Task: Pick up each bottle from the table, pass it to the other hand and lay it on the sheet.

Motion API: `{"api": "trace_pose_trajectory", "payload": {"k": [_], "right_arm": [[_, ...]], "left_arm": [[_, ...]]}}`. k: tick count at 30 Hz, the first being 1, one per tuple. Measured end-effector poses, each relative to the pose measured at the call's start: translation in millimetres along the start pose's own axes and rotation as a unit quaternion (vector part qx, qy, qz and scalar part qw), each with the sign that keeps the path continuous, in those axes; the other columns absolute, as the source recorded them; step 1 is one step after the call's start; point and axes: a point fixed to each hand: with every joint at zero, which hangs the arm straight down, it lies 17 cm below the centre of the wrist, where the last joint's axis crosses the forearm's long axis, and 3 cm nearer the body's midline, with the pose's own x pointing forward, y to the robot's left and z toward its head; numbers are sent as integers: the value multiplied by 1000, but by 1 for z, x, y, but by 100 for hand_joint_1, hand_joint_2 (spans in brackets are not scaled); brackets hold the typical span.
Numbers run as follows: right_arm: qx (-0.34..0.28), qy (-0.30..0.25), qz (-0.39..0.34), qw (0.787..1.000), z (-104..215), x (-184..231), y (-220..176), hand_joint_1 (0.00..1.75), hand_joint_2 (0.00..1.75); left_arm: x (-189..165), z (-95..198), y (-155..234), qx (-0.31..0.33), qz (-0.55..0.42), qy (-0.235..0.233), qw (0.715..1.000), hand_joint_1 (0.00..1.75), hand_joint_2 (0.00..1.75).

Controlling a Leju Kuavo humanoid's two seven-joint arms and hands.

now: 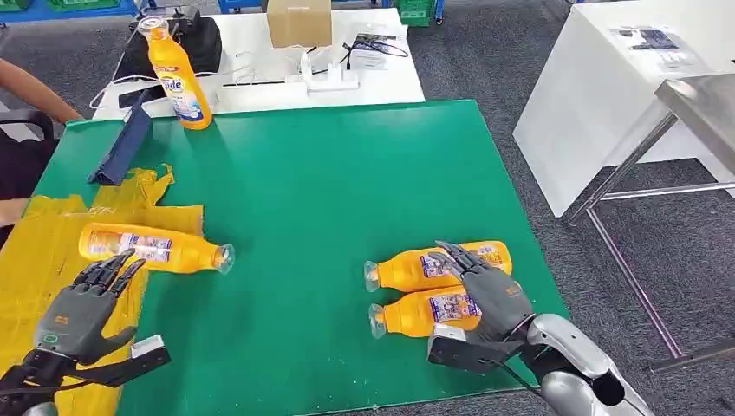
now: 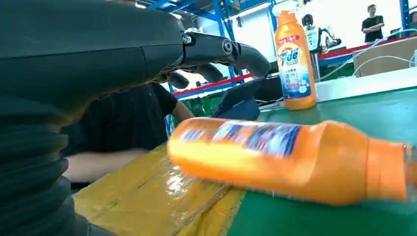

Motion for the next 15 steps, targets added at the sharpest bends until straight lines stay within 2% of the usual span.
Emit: {"api": "trace_pose_trajectory", "payload": {"k": [15], "right_arm": [[23,43,11,999,-8,-34,12,0,175]], "left_arm": [[3,-6,26,33,63,-13,997,0,175]]}}
